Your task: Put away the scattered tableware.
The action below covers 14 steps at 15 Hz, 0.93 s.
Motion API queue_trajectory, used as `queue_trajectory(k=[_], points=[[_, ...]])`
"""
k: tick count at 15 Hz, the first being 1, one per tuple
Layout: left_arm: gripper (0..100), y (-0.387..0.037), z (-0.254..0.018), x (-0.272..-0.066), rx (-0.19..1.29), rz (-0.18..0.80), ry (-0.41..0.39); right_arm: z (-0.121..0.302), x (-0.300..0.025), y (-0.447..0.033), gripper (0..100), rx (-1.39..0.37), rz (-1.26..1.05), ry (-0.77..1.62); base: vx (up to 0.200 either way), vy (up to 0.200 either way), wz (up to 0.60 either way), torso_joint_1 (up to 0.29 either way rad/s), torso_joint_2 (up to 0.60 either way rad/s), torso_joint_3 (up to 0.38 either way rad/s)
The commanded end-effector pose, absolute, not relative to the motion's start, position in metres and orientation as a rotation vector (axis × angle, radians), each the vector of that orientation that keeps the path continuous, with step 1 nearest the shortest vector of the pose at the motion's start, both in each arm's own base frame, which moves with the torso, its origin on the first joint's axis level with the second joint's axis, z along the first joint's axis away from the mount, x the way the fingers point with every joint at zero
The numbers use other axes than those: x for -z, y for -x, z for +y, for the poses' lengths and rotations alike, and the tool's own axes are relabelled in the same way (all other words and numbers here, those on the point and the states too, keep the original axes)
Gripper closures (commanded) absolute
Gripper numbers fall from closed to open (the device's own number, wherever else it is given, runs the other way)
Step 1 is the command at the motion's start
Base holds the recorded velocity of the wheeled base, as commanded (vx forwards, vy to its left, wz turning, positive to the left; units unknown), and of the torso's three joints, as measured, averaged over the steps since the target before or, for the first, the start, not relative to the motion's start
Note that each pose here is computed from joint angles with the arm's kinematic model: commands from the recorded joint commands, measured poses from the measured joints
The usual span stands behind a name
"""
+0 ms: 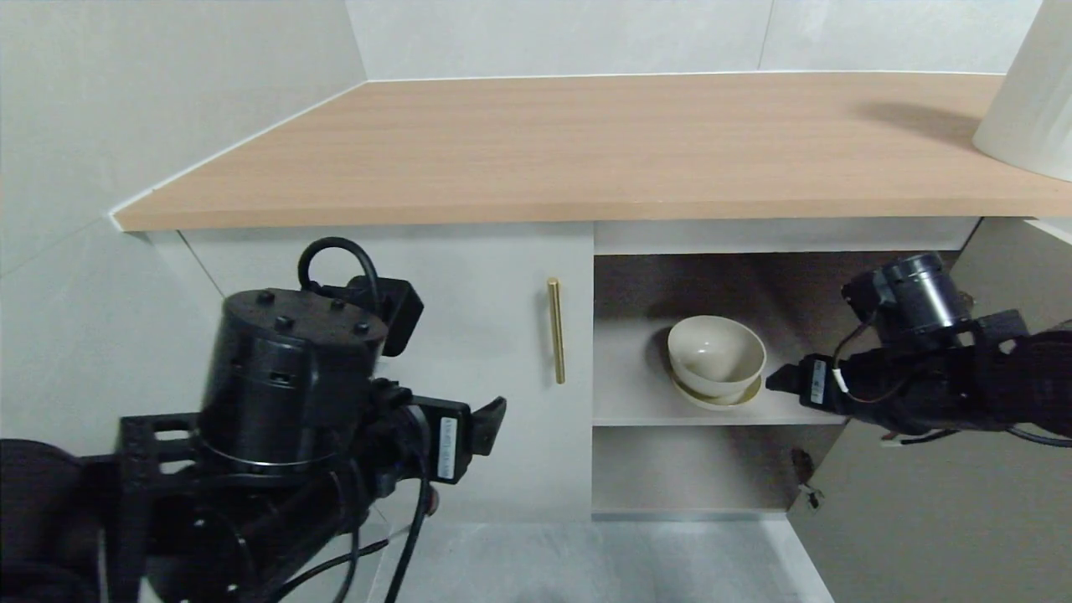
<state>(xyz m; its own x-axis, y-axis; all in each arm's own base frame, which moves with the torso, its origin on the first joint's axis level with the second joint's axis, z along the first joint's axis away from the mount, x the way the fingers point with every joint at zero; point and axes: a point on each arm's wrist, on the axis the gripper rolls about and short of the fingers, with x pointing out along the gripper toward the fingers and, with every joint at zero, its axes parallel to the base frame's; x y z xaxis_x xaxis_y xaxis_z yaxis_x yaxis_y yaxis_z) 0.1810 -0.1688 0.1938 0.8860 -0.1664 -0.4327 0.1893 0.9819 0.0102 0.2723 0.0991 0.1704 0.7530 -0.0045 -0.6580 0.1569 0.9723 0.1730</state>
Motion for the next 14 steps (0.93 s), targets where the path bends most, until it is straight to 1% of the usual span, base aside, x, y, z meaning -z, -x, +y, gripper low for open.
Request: queue_trajectory(k=[1, 2, 4, 7, 8, 11, 13, 14], points=[[0, -0.155, -0.140, -0.230, 0.232, 0.427, 0.014, 0.091, -0.220, -0.199, 0, -0.055, 0.685, -0.154, 0.000, 0.000, 0.00, 0.000, 0.00, 0.000], [0, -0.134, -0.123, -0.236, 0.354, 0.493, 0.028, 0.088, -0.226, -0.177, 0, -0.088, 0.710, -0.131, 0.000, 0.000, 0.00, 0.000, 0.00, 0.000], [0, -0.118, -0.107, -0.233, 0.400, 0.523, 0.034, 0.087, -0.229, -0.171, 0, -0.099, 0.704, -0.125, 0.000, 0.000, 0.00, 0.000, 0.00, 0.000], [0, -0.125, -0.095, -0.226, 0.314, 0.538, 0.049, 0.081, -0.223, -0.160, 0, -0.104, 0.708, -0.117, 0.000, 0.000, 0.00, 0.000, 0.00, 0.000], [0, -0.124, -0.094, -0.224, 0.308, 0.542, 0.045, 0.080, -0.223, -0.156, 0, -0.111, 0.705, -0.119, 0.000, 0.000, 0.00, 0.000, 0.00, 0.000], [0, -0.122, -0.091, -0.224, 0.287, 0.528, 0.043, 0.076, -0.224, -0.139, 0, -0.147, 0.686, -0.115, 0.000, 0.000, 0.00, 0.000, 0.00, 0.000], [0, -0.121, -0.091, -0.220, 0.282, 0.538, 0.034, 0.074, -0.225, -0.135, 0, -0.149, 0.673, -0.120, 0.000, 0.000, 0.00, 0.000, 0.00, 0.000], [0, -0.121, -0.091, -0.219, 0.280, 0.545, 0.032, 0.075, -0.225, -0.134, 0, -0.161, 0.677, -0.112, -0.200, 0.000, 0.00, 0.002, -0.01, 0.002]])
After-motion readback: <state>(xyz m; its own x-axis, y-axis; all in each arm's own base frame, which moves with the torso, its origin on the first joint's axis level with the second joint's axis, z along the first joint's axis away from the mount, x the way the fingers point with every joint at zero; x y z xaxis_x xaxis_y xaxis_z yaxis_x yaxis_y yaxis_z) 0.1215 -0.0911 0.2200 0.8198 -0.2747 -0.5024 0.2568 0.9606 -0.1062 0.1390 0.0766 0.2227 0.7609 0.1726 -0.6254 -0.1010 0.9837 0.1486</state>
